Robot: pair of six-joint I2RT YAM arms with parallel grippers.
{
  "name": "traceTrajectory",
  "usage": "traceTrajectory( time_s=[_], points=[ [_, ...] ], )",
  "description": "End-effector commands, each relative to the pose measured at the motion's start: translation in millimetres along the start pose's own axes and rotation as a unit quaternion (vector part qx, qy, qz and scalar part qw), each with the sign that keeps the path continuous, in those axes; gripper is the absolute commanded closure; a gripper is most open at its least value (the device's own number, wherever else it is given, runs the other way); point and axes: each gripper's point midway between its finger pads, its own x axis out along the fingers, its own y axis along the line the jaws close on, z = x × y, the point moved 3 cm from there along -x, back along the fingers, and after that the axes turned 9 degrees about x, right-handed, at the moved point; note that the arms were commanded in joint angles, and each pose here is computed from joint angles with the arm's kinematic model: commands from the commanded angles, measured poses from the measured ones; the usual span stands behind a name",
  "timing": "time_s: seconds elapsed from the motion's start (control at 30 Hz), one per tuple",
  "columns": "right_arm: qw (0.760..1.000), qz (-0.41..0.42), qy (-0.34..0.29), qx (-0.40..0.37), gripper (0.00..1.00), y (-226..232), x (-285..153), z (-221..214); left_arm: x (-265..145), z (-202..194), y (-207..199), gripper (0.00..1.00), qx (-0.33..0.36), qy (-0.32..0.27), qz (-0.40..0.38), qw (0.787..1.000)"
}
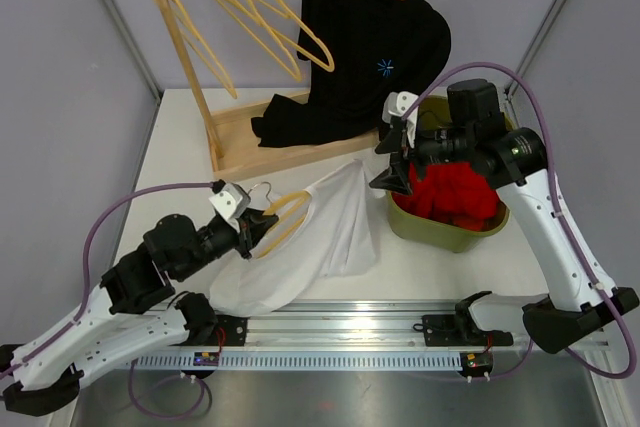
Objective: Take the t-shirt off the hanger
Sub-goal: Remove the tshirt from the hanger
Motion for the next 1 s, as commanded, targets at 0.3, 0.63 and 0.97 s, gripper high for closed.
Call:
traceTrajectory(
  time_s=[0.3, 0.63, 0.97],
  points=[
    [0.994, -0.067, -0.025, 0.082, 0.25, -6.6, 71.4, 34.4, 17.5, 73.9, 29.0, 1.0, -0.233, -0.136, 0.119, 0.956],
    [0.985, -0.138, -0.018, 0.099, 0.21, -12.5, 110.9, 37.4, 16.5, 87.2, 38.3, 1.0, -0.287, -0.173, 0.145, 0.931],
    [0.975, -0.193, -0.007, 0.106, 0.4, -31.8, 129.3, 39.7, 14.7, 86.4, 39.8, 1.0, -0.303, -0.183, 0.148, 0.924]
  ],
)
